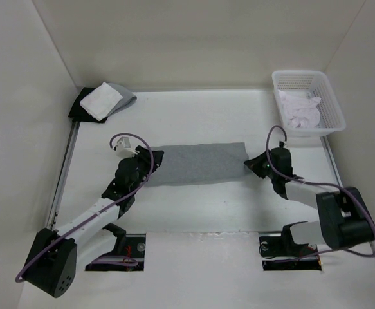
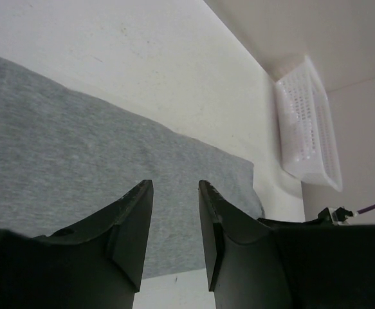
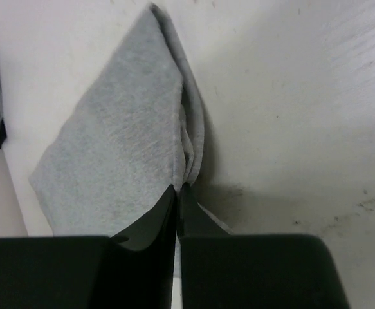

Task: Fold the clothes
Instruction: Fold the tank top

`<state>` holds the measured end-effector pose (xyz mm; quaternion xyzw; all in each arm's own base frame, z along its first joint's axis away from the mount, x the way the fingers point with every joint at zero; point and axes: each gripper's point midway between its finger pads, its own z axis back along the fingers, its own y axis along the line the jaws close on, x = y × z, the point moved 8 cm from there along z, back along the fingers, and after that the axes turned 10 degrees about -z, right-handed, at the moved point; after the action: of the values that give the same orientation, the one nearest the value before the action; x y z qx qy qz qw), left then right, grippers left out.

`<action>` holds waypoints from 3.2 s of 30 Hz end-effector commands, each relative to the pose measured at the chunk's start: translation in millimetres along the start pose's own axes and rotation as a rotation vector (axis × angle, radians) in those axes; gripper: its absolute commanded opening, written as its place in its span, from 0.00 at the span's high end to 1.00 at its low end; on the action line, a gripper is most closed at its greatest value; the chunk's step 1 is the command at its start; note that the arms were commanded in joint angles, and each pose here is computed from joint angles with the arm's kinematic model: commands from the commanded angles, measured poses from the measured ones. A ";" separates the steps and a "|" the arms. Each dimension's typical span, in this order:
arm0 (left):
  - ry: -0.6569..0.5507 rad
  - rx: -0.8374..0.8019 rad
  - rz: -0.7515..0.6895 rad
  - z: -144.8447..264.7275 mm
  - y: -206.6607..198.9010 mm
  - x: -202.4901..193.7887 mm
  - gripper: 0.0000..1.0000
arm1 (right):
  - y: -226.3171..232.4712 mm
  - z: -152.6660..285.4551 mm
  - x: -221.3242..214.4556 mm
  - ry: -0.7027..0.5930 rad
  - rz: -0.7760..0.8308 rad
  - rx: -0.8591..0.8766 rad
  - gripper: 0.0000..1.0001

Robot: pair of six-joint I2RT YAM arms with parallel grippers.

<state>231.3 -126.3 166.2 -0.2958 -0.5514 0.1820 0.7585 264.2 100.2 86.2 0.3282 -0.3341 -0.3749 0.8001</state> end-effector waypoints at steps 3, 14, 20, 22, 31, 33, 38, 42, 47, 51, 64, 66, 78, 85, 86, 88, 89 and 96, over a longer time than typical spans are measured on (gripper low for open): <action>-0.055 -0.119 0.014 -0.8 -30.3 12.8 0.67 | 33.1 34.3 36.5 -0.224 0.057 0.105 0.99; -0.047 -0.165 0.043 10.4 -36.3 7.2 0.67 | 150.9 84.4 0.0 -0.251 0.495 0.182 0.97; -0.073 -0.157 0.062 21.9 -27.8 11.5 0.66 | 191.3 55.5 -87.2 -0.087 0.733 0.157 0.97; -0.088 -0.148 0.065 25.5 -23.9 15.4 0.66 | 196.9 41.1 -116.7 -0.031 0.786 0.142 0.97; -0.155 -0.083 0.083 34.6 -6.3 32.6 0.63 | 217.8 12.0 -208.4 0.095 0.855 0.138 0.57; -0.150 -0.081 0.079 32.0 -6.9 33.0 0.63 | 215.4 26.9 -198.8 0.079 0.830 0.171 0.57; -0.078 -0.119 0.056 15.3 -23.6 17.0 0.62 | 189.9 32.5 -146.9 0.021 0.681 0.191 0.69; -0.002 -0.141 0.003 -3.9 -37.6 -7.2 0.63 | 171.0 2.4 -129.8 0.116 0.595 0.186 0.93; 0.058 -0.119 -0.018 -19.6 -36.1 -34.5 0.65 | 168.1 -23.7 -131.6 0.168 0.505 0.239 0.58; 0.105 -0.074 -0.038 -21.3 -25.3 -53.3 0.65 | 161.2 -36.1 -145.5 0.240 0.477 0.242 0.50; 0.183 0.017 -0.067 -21.5 4.0 -84.5 0.67 | 158.2 -66.8 -161.9 0.297 0.429 0.208 0.74; 0.194 0.029 -0.072 -22.0 7.3 -87.9 0.67 | 163.0 -67.4 -160.4 0.292 0.419 0.216 0.81; 0.214 0.045 -0.059 -17.1 13.3 -92.2 0.69 | 246.2 -106.4 -150.5 0.250 0.380 0.321 0.52; 0.166 -0.005 -0.030 -5.6 -3.1 -71.6 0.68 | 227.6 -53.7 -133.6 0.143 0.433 0.361 0.68; 0.157 -0.011 -0.030 -5.1 -6.5 -67.5 0.68 | 222.1 -51.8 -132.9 0.147 0.436 0.351 0.75; 0.142 -0.021 -0.028 -4.4 -12.1 -61.1 0.68 | 211.2 -50.6 -136.2 0.175 0.454 0.335 0.85; 0.133 -0.026 -0.024 -4.5 -14.7 -58.2 0.68 | 204.9 -54.8 -139.3 0.192 0.465 0.322 0.87; 0.140 -0.034 -0.017 -1.9 -17.5 -61.1 0.68 | 192.5 -105.2 -158.3 0.278 0.455 0.271 0.90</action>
<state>209.1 -171.7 118.6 -0.3002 -0.4907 0.1387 0.8061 325.3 343.8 134.9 0.3800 -0.3316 -0.0954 0.8582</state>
